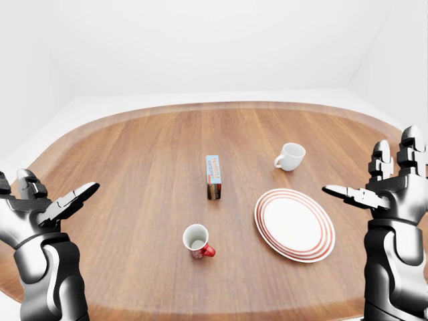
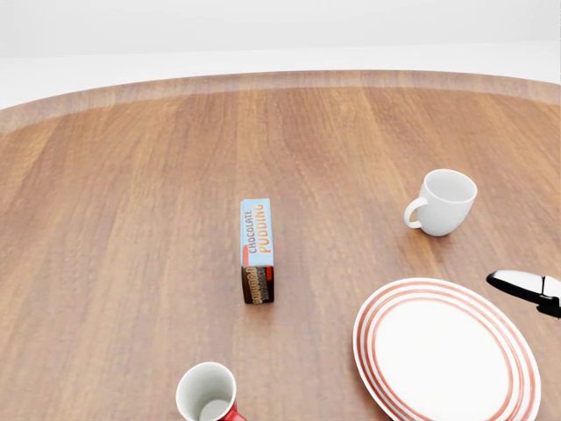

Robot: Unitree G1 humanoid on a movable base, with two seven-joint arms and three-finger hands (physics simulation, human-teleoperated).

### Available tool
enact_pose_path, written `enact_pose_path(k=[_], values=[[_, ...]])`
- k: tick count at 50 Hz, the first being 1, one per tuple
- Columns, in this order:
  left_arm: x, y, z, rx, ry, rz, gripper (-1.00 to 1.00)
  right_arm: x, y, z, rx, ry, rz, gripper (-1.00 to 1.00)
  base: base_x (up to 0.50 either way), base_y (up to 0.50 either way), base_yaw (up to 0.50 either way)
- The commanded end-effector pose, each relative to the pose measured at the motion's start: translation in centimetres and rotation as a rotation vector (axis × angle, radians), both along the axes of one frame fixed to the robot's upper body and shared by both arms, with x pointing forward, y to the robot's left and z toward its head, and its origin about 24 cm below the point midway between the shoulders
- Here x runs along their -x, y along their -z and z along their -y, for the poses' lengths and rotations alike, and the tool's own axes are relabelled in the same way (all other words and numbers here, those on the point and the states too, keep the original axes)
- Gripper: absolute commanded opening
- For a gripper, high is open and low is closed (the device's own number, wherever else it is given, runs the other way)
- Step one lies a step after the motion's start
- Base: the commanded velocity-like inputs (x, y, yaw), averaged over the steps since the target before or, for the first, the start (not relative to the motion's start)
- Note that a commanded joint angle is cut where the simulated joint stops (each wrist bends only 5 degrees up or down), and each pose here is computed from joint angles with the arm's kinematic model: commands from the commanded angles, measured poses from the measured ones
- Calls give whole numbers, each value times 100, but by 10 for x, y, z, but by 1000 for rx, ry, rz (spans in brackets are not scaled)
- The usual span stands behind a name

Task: Pick up the red mug and put it on the plate

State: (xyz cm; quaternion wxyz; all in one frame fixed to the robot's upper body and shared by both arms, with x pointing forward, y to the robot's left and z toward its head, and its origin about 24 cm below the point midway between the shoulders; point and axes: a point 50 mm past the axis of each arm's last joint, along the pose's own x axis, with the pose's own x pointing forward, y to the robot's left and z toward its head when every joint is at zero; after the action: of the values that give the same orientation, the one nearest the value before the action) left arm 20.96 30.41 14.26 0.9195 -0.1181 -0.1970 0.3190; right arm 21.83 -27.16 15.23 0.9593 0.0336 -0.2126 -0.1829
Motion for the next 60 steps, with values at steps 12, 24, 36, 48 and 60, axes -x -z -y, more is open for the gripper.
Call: enact_pose_path(k=[12,24,36,48,60], values=[[0,-3,3,-12,1,9,100,-20,15,-94,178,-382,-80,100,0,0,0],[0,-3,3,-14,3,9,100,-23,59,-184,312,-673,-266,100,0,0,0],[-1,-2,3,-15,4,5,100,-13,114,-217,400,-835,-494,100,0,0,0],[0,-3,4,-15,4,9,100,-9,139,-224,426,-847,-579,100,0,0,0],[0,-3,4,-15,4,9,100,-11,163,-226,450,-845,-656,100,0,0,0]])
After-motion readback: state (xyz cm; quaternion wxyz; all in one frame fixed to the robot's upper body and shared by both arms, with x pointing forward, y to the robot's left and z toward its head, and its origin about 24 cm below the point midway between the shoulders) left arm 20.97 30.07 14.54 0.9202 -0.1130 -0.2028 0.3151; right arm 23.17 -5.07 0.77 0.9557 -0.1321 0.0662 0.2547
